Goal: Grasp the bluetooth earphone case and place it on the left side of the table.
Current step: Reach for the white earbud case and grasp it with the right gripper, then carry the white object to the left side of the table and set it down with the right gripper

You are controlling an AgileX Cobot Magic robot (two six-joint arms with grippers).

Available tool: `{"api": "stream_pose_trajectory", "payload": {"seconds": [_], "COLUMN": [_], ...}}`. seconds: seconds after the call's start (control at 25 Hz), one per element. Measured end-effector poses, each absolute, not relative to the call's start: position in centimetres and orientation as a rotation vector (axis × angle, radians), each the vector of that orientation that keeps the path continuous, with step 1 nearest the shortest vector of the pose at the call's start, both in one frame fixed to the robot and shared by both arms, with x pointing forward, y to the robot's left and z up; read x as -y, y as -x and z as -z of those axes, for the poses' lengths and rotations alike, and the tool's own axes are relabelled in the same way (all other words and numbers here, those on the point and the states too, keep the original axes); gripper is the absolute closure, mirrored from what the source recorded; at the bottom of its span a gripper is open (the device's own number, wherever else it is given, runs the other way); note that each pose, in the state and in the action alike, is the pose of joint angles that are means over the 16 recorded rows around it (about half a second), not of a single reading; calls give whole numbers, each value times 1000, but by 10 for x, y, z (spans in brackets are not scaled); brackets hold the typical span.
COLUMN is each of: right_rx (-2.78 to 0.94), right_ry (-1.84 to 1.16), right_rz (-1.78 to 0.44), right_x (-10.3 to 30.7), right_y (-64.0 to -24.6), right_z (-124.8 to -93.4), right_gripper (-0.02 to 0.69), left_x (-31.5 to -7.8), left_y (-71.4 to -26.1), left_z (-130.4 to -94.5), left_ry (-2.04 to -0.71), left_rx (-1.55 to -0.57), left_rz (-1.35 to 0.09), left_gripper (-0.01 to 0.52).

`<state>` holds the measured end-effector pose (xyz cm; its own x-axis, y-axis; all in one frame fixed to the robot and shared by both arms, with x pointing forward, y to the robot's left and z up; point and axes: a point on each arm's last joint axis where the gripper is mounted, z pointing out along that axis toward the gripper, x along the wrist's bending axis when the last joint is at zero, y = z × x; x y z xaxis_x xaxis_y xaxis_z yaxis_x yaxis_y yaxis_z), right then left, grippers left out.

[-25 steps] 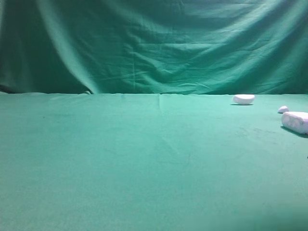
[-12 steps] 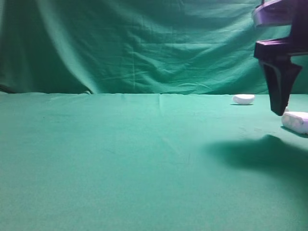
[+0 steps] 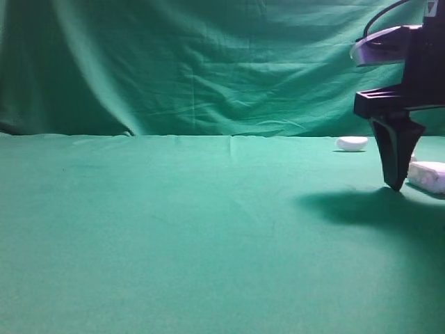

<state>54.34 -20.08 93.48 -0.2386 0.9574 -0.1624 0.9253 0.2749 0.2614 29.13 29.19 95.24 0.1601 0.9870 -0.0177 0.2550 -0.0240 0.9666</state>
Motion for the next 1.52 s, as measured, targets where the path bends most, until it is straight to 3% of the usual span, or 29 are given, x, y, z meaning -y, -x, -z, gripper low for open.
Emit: {"api": "stream_pose_trajectory", "payload": {"seconds": [0.28,0.52,0.72,0.96,1.24,1.52], "right_rx": [-2248,-2267,-2332,-2444,-2567,-2648], "right_ry": [-1725,-1654,-1497,-1227,-969,-834], "right_rz": [-130,-174,-315,-530,-643,-635], "right_x": [199,176,128,40,-59,-112], "right_y": [-551,-566,-578,-580,-566,-554], "right_z": [-942,-974,-1015,-1047,-1023,-973], "right_gripper": [284,353,352,352,352,352], "left_x": [-292,-292,-292,-292,-292,-292], "left_y": [-291,-291,-291,-291,-291,-291], "left_z": [-952,-952,-952,-952,-952,-952], "left_ry": [-1471,-1471,-1471,-1471,-1471,-1471], "left_rx": [-1269,-1269,-1269,-1269,-1269,-1269], "left_rz": [-956,-956,-956,-956,-956,-956], "left_gripper": [514,514,514,514,514,514]}}
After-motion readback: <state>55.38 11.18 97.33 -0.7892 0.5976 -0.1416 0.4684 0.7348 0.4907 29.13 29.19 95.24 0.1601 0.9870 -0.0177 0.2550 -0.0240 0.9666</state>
